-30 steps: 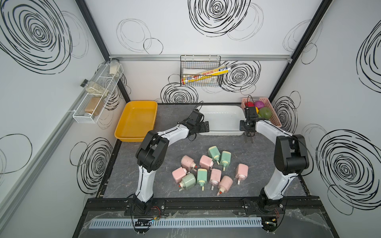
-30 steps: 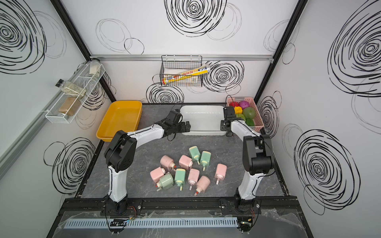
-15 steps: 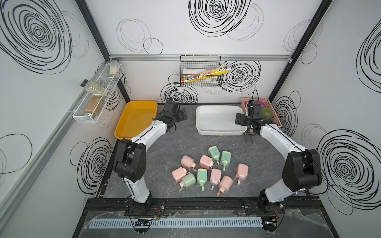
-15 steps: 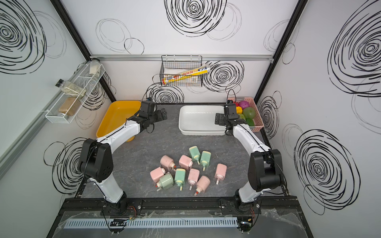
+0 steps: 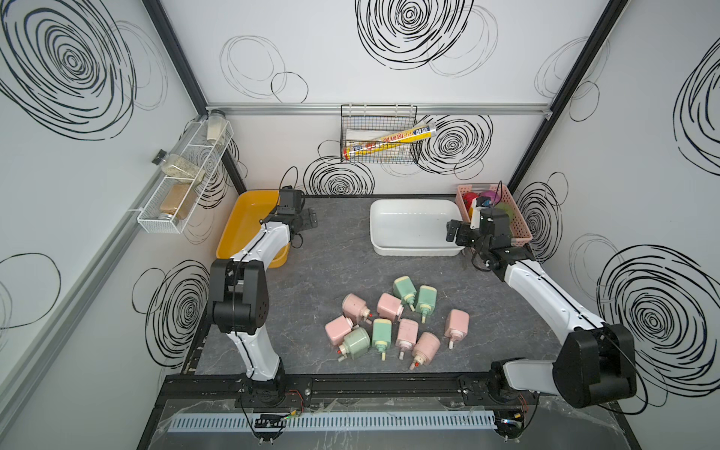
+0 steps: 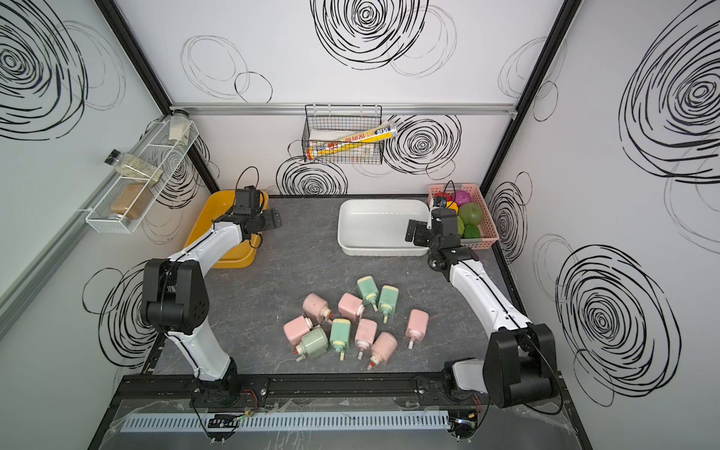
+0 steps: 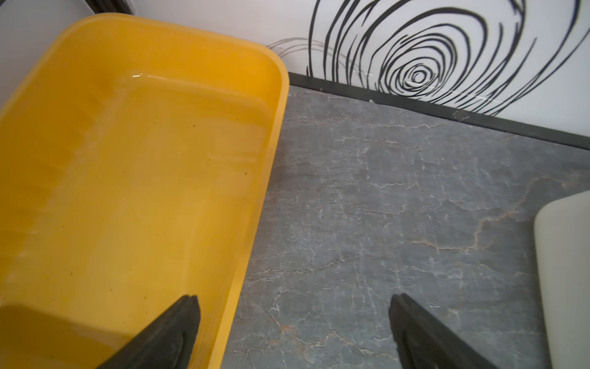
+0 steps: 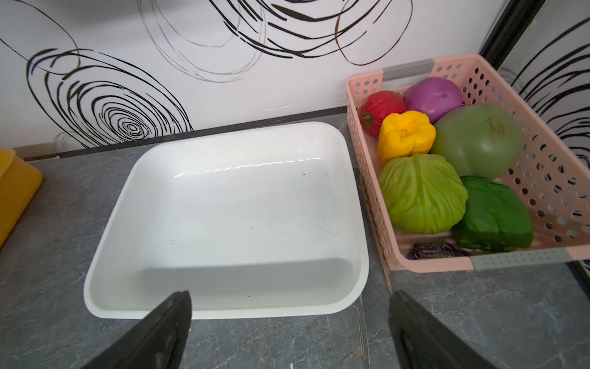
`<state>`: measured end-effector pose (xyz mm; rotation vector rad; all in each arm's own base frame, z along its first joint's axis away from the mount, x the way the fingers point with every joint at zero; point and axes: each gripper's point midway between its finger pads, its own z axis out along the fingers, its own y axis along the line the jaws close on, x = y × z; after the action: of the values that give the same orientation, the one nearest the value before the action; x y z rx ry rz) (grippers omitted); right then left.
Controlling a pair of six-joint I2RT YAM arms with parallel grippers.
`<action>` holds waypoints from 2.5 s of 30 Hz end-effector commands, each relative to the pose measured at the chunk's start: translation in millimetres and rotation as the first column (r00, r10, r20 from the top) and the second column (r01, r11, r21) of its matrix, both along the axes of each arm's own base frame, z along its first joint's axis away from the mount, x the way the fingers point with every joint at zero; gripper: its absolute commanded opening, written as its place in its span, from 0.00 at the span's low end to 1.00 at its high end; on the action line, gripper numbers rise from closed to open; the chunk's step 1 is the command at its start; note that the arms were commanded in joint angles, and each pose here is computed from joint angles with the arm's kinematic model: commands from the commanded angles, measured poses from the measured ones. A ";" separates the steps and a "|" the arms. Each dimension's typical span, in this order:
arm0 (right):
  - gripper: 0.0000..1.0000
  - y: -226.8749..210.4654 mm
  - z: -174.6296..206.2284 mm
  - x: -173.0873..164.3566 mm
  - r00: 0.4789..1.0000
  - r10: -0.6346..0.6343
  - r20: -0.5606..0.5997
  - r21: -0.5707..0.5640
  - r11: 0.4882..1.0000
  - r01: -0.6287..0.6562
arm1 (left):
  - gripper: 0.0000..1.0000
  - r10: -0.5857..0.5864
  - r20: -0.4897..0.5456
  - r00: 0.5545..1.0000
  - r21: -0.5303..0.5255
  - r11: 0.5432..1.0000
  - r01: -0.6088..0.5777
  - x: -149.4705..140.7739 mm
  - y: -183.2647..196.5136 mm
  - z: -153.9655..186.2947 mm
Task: Place the pencil sharpeners by color into the storage box
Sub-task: Move the storage box to the center of the board.
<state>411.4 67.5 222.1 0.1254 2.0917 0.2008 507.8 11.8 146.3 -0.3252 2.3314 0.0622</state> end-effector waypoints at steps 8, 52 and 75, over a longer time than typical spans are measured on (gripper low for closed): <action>1.00 15.8 15.0 -5.4 0.997 0.057 0.052 0.077 0.995 -0.061 | 0.99 0.001 -0.098 0.995 0.032 0.999 0.002 28.9 22.2 -43.2; 0.98 39.4 -7.0 -21.6 0.991 0.130 -0.033 0.098 0.987 -0.126 | 0.19 -0.116 -0.140 0.983 0.038 0.992 0.122 62.3 -1.0 -82.3; 0.98 102.6 -20.6 1.9 0.922 0.378 -0.089 0.118 0.923 -0.367 | 0.00 -0.633 -0.112 0.766 0.273 0.721 0.637 -39.4 -112.2 -44.2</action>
<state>412.8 152.4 196.6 -0.1299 2.2050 0.4991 468.5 -72.4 77.3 0.4138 2.4424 0.0484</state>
